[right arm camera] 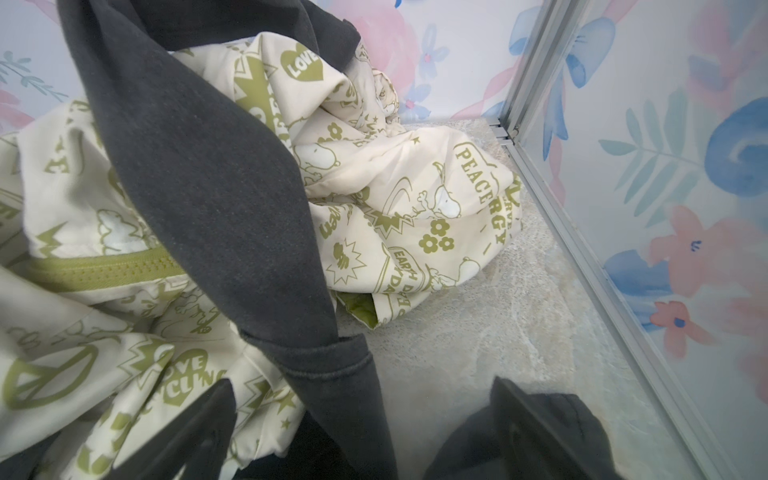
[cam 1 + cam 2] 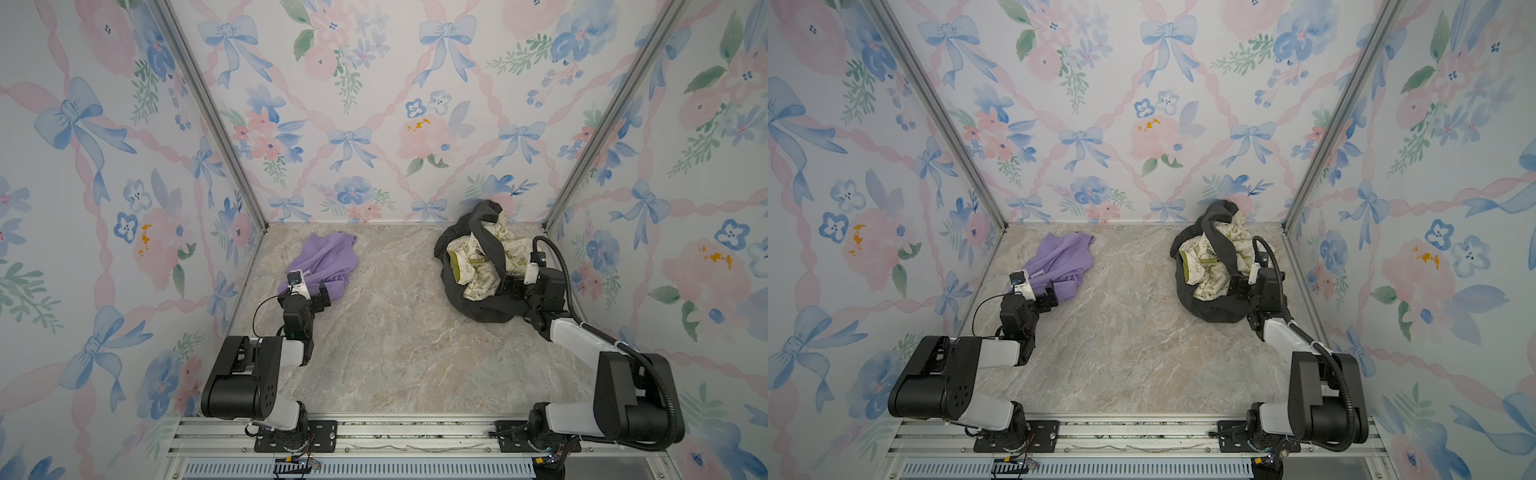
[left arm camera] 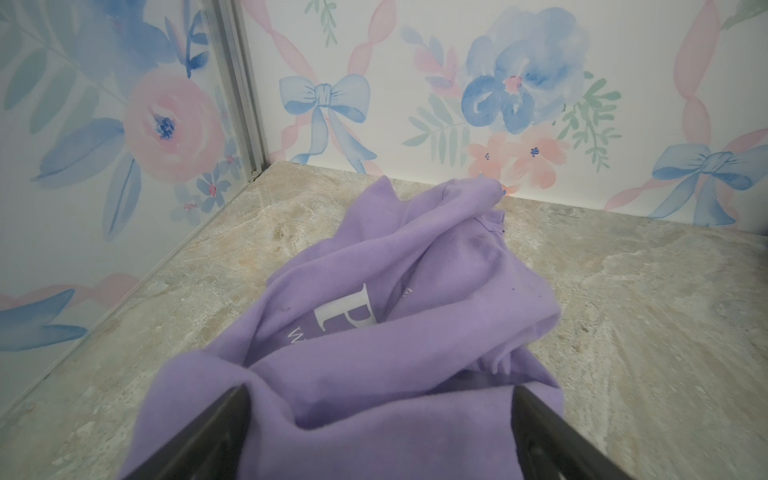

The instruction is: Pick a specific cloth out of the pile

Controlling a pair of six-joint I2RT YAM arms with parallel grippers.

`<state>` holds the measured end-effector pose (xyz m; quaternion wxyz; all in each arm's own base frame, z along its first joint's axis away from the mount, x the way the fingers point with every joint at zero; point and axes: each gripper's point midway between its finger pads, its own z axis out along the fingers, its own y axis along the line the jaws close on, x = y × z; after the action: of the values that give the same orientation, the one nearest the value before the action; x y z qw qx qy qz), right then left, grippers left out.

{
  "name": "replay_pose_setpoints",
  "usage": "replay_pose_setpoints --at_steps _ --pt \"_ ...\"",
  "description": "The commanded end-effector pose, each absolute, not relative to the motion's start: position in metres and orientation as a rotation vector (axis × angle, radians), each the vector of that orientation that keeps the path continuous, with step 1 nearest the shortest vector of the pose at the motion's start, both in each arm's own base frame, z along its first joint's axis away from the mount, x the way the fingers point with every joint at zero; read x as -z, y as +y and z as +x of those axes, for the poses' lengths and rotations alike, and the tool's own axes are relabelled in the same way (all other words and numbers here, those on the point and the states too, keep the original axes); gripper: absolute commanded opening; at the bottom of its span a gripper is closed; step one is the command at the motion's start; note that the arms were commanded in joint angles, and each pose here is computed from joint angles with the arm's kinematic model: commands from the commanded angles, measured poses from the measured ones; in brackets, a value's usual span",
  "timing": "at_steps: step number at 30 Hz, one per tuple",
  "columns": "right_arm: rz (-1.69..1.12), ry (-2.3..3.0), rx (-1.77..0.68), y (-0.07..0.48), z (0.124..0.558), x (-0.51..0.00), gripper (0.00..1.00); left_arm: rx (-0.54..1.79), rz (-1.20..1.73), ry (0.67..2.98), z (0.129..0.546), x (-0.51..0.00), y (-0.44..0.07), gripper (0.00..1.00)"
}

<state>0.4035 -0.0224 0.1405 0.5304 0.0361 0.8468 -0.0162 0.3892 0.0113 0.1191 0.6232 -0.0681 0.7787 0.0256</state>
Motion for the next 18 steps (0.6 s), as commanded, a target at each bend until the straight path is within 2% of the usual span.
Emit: replay_pose_setpoints --at_steps 1,8,14,18 --pt "0.084 2.050 0.012 -0.020 0.388 -0.121 0.97 -0.050 -0.065 1.770 0.392 -0.123 -0.003 0.98" --pt "0.158 1.969 -0.012 -0.025 0.404 -0.116 0.97 -0.055 -0.072 1.733 0.383 -0.126 -0.002 0.98" --pt "0.021 1.977 -0.014 0.000 0.410 -0.103 0.97 -0.050 -0.061 1.616 0.361 -0.134 -0.003 0.98" --pt "0.008 1.963 -0.012 0.002 0.406 -0.102 0.97 -0.081 -0.121 1.643 0.363 -0.130 0.006 0.98"
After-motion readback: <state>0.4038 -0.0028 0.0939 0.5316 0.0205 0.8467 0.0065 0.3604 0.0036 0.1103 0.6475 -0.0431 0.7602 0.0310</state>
